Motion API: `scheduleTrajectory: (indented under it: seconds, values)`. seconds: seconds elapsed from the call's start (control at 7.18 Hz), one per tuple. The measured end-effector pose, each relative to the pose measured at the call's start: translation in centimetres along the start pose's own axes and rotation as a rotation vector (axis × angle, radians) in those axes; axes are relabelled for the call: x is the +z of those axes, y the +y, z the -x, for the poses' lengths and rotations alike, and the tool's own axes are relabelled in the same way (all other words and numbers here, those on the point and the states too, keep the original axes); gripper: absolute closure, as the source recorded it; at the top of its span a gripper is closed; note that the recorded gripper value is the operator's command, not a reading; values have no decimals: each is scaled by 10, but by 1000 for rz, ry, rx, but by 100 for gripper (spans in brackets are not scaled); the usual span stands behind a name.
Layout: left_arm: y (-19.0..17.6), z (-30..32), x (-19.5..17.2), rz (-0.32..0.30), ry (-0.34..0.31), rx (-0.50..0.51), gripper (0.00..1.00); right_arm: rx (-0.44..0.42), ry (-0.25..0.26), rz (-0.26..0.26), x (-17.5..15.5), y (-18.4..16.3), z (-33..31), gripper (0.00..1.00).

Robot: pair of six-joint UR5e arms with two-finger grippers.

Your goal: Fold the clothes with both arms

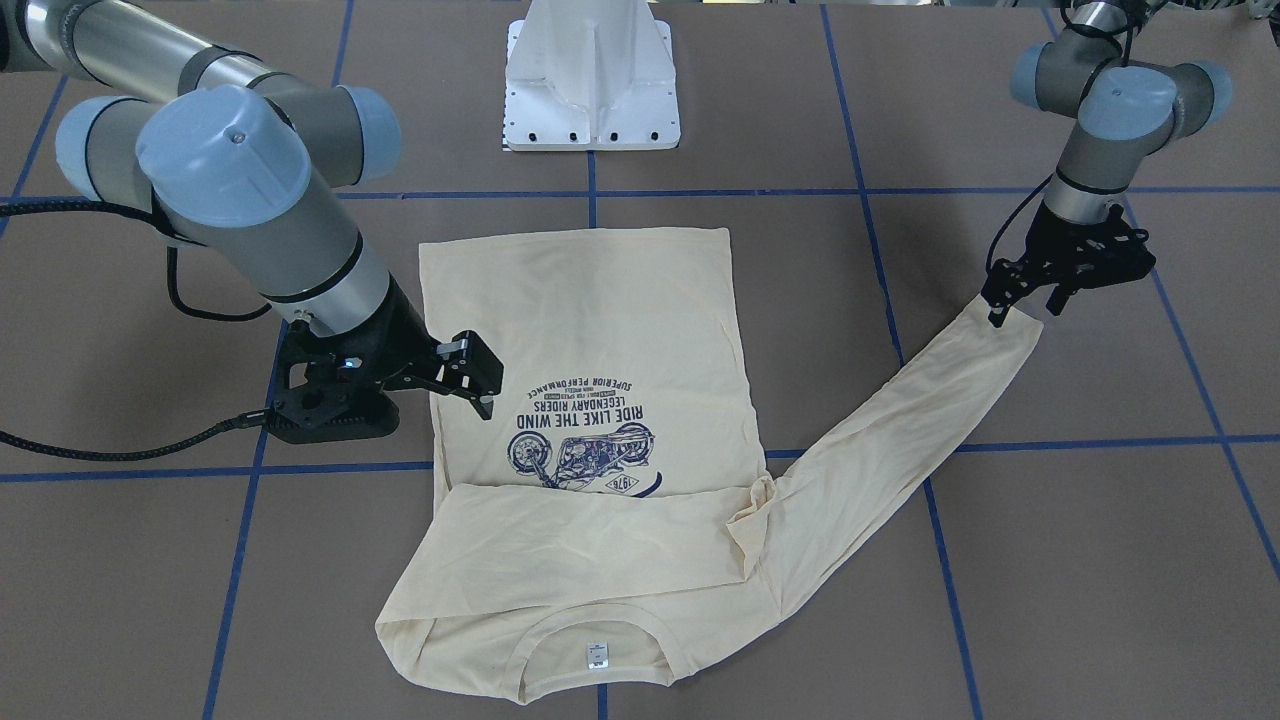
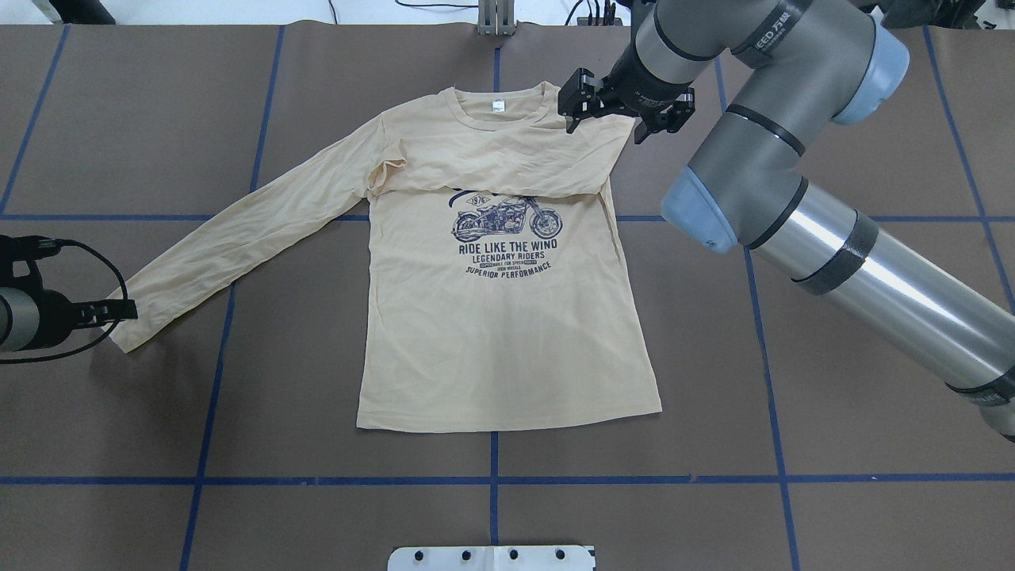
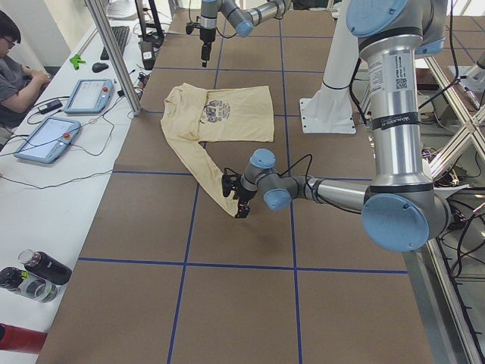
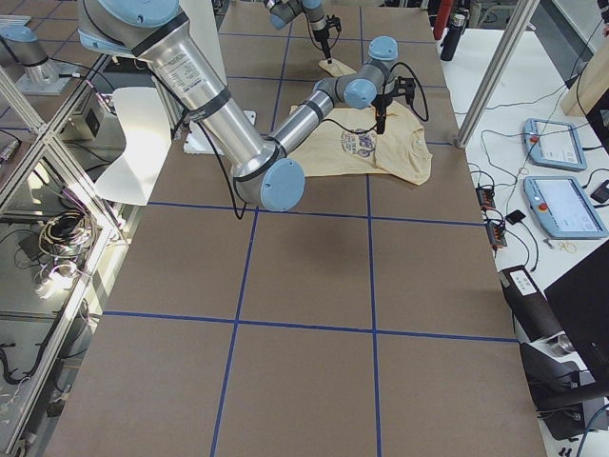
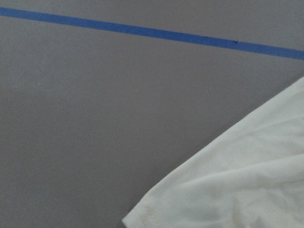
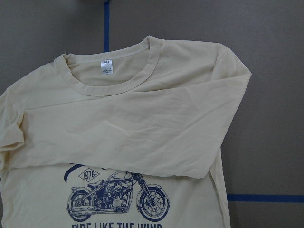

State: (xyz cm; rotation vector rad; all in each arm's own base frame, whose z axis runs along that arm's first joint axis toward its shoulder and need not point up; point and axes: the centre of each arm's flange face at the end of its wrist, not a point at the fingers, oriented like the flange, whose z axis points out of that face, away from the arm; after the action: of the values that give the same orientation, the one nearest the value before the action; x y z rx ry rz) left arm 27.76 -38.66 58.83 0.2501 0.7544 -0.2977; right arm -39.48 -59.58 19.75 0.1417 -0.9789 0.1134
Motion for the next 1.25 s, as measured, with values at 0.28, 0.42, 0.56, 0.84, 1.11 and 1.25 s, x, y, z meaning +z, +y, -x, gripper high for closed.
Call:
scheduleTrajectory:
  seconds: [0.28,0.42,0.56,0.84,1.11,1.25]
  values:
    - [3,-1,2,5,-1,4,18,1,2,0,0,0,-2,0]
    - [4,-3,3,8,0,8,25,1,2,0,0,0,-2,0]
    - [5,-3,3,10,0,9,36,1,2,-1,0,0,-2,0]
    - [5,-4,3,11,2,10,59,1,1,-1,-1,-1,-2,0]
    - [5,-6,1,11,5,11,91,2,1,-2,-1,-1,-2,0]
    - [5,-7,0,11,8,11,100,2,1,-2,-1,-1,-2,0]
